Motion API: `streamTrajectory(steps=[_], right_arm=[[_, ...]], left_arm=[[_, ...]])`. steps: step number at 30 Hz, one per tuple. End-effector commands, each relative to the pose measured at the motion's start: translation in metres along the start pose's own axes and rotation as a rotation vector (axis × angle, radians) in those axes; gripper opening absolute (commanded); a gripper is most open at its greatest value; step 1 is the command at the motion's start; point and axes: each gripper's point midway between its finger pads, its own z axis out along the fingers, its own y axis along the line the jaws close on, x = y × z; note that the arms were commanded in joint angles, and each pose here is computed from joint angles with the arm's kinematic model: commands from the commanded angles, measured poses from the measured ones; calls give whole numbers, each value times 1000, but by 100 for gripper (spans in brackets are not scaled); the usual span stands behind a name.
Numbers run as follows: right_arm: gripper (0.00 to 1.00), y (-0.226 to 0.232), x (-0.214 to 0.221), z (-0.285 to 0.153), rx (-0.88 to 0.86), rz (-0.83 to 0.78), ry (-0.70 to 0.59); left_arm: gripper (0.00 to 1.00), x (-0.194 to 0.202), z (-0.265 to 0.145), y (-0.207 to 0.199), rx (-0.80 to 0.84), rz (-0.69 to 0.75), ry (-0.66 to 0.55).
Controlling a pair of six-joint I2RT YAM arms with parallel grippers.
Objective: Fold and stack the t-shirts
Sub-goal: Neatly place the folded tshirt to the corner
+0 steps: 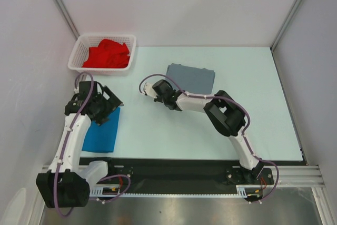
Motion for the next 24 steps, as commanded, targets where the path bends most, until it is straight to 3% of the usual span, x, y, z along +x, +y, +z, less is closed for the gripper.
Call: streamTrajectory(steps=[1,7,12,16,24], right_arm=[[0,-3,-12,-5,-66,21,-50],[0,-17,-24,-34,-116,63,-102],[0,-34,-22,-63,-144,109,-149],[0,-43,-17,-81,-158,144,-170],[0,-52,-5,-108,-188,206,-215]], left_arm=[[100,11,14,-29,160,-23,87],[100,20,37,-63,350,-1,183],[100,20,51,-101,543,-69,248],[100,41,80,-130,576,-80,391],[100,56,117,-213,684,-119,481]])
